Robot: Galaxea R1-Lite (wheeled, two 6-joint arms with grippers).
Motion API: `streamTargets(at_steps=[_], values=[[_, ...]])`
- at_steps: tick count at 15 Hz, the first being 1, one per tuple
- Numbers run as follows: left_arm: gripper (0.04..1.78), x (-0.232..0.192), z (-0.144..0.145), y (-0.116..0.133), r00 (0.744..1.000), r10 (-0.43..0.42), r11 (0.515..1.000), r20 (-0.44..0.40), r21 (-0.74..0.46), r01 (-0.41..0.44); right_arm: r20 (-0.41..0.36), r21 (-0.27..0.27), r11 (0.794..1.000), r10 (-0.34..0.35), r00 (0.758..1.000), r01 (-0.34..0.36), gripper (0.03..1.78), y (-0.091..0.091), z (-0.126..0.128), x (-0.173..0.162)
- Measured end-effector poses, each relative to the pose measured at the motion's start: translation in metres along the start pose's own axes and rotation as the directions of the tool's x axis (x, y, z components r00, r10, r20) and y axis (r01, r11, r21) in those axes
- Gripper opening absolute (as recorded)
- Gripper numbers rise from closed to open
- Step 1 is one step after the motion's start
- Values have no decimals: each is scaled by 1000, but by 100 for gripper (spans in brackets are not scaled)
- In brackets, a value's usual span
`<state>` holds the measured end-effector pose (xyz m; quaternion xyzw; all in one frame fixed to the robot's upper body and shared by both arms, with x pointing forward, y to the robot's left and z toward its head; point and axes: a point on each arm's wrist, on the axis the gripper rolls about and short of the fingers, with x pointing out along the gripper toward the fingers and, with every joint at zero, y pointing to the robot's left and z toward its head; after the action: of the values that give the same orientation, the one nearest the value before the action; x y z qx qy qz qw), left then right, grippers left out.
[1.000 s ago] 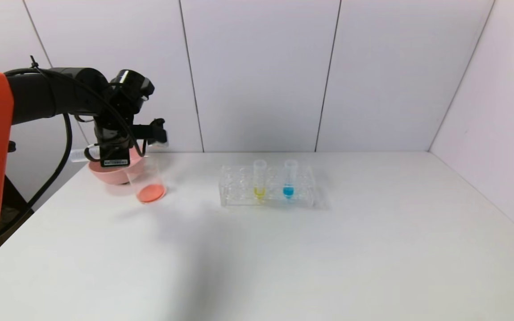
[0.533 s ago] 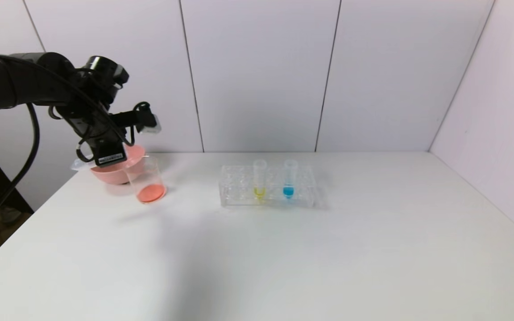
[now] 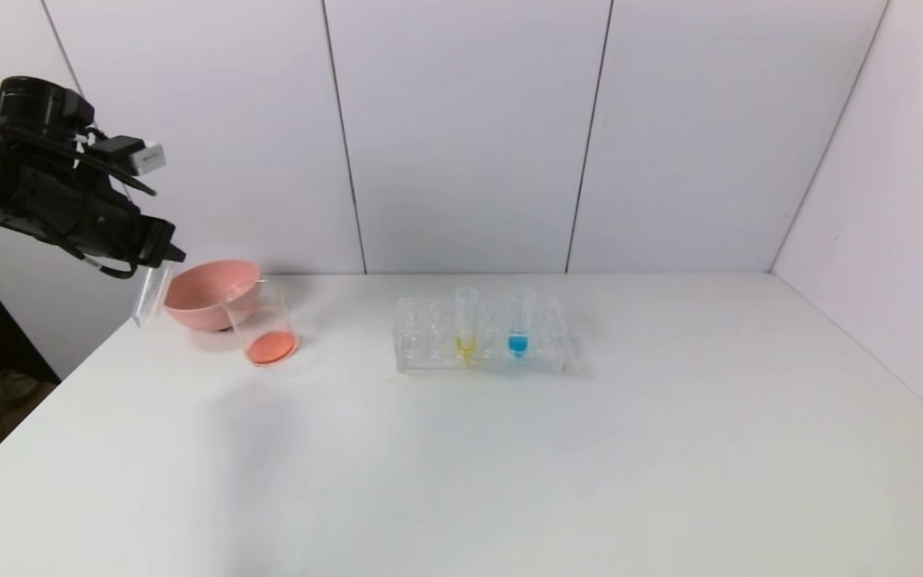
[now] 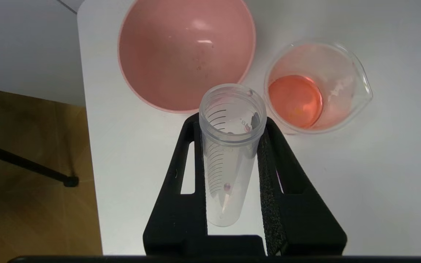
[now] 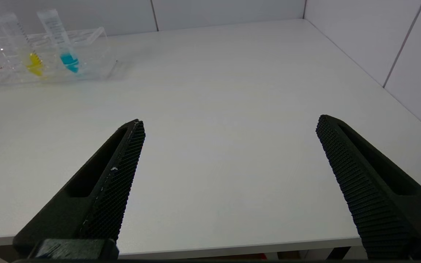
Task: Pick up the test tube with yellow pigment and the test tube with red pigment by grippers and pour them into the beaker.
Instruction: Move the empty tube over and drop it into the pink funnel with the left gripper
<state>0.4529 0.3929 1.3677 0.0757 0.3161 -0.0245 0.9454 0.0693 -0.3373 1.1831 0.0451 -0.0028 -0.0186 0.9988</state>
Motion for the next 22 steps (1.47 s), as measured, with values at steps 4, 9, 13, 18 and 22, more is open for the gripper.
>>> streamTargets(at_steps=[4, 9, 13, 18, 22], values=[[43, 9, -16, 8, 953, 110, 976, 281, -211, -51, 0, 0, 1000, 0, 1000, 0, 171, 0, 0, 0], [43, 30, -19, 16, 789, 267, 940, 554, -329, -88, 0, 0, 1000, 0, 1000, 0, 171, 0, 0, 0], [43, 67, -24, 15, 783, 312, 922, 538, -369, -114, 0, 0, 1000, 0, 1000, 0, 171, 0, 0, 0], [43, 97, -30, 14, 779, 330, 917, 533, -375, -132, 0, 0, 1000, 0, 1000, 0, 171, 0, 0, 0], [43, 105, -34, 7, 793, 317, 921, 520, -370, -125, 0, 0, 1000, 0, 1000, 0, 171, 0, 0, 0]])
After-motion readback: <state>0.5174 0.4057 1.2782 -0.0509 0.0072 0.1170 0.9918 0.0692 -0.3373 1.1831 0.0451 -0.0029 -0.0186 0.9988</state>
